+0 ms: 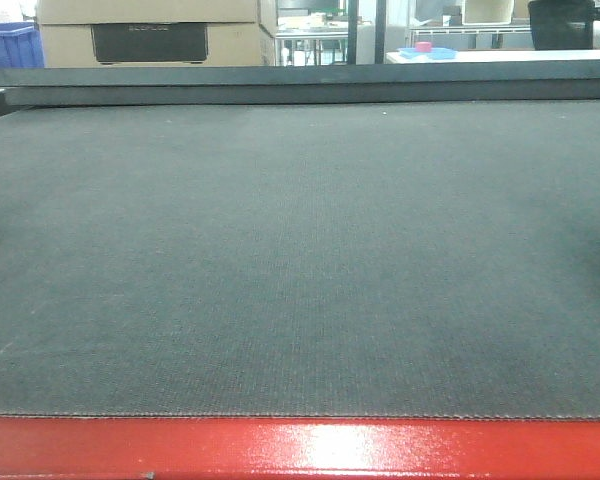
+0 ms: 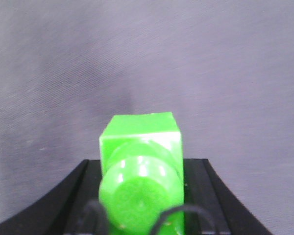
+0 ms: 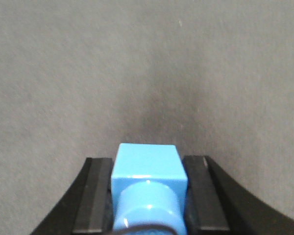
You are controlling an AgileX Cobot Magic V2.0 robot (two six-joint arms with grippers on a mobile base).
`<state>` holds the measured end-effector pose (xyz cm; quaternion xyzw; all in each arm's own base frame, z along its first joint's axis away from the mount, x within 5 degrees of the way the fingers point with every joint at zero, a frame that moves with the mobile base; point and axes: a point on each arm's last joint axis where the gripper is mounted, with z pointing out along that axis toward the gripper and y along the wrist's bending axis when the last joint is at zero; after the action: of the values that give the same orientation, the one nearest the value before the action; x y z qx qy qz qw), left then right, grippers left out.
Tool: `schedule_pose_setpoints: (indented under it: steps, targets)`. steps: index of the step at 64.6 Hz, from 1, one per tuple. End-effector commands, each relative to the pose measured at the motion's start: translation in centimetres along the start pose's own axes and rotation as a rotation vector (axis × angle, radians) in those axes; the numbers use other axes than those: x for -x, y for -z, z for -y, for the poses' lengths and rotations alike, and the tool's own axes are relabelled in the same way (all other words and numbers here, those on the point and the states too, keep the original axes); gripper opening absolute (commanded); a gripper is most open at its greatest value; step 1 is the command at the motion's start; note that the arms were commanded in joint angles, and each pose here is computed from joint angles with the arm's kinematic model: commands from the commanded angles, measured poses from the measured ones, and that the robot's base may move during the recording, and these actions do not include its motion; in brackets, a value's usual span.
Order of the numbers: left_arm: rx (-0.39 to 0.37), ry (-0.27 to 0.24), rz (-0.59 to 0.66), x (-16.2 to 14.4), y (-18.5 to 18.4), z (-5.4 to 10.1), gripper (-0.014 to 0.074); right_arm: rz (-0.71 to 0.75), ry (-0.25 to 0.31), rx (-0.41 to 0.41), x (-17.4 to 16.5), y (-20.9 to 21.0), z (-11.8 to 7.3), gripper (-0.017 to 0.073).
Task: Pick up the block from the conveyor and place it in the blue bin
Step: 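Lift both held blocks up off the conveyor belt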
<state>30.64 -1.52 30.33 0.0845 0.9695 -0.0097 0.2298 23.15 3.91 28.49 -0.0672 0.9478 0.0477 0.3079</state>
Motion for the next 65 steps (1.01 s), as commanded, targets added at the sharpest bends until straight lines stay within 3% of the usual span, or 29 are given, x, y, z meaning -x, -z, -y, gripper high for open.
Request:
schedule_pose_setpoints:
  steps: [1, 19, 30, 46, 58, 65]
  targets:
    - [-0.026, 0.019, 0.07, -0.3, 2.2, 1.0, -0.0111, 0.017, 0.004, -0.009, -0.1, 0.3, 0.1, -0.0153]
    - [-0.028, 0.007, 0.264, -4.6, 7.2, 2.2, -0.0111, 0.102, 0.013, -0.002, -0.9, 3.6, -0.1, -0.0153]
    - [-0.019, 0.004, 0.365, -7.3, 10.0, 2.5, -0.0111, 0.23, 0.105, 0.004, -3.1, 6.1, -0.5, -0.0153]
    - [0.005, -0.01, 0.501, -10.3, 13.6, 2.7, -0.0111, 0.34, 0.133, 0.04, -6.9, 8.8, -1.0, -0.0153]
    - [-0.011, -0.084, 0.579, -11.4, 15.3, 3.6, -0.0111, 0.504, 0.136, 0.043, -7.1, 13.4, -1.1, -0.0153]
    - [-0.029, -0.102, 0.63, -12.0, 16.3, 4.0, -0.0111, 0.54, 0.14, 0.046, -6.7, 15.7, -1.1, -0.0153]
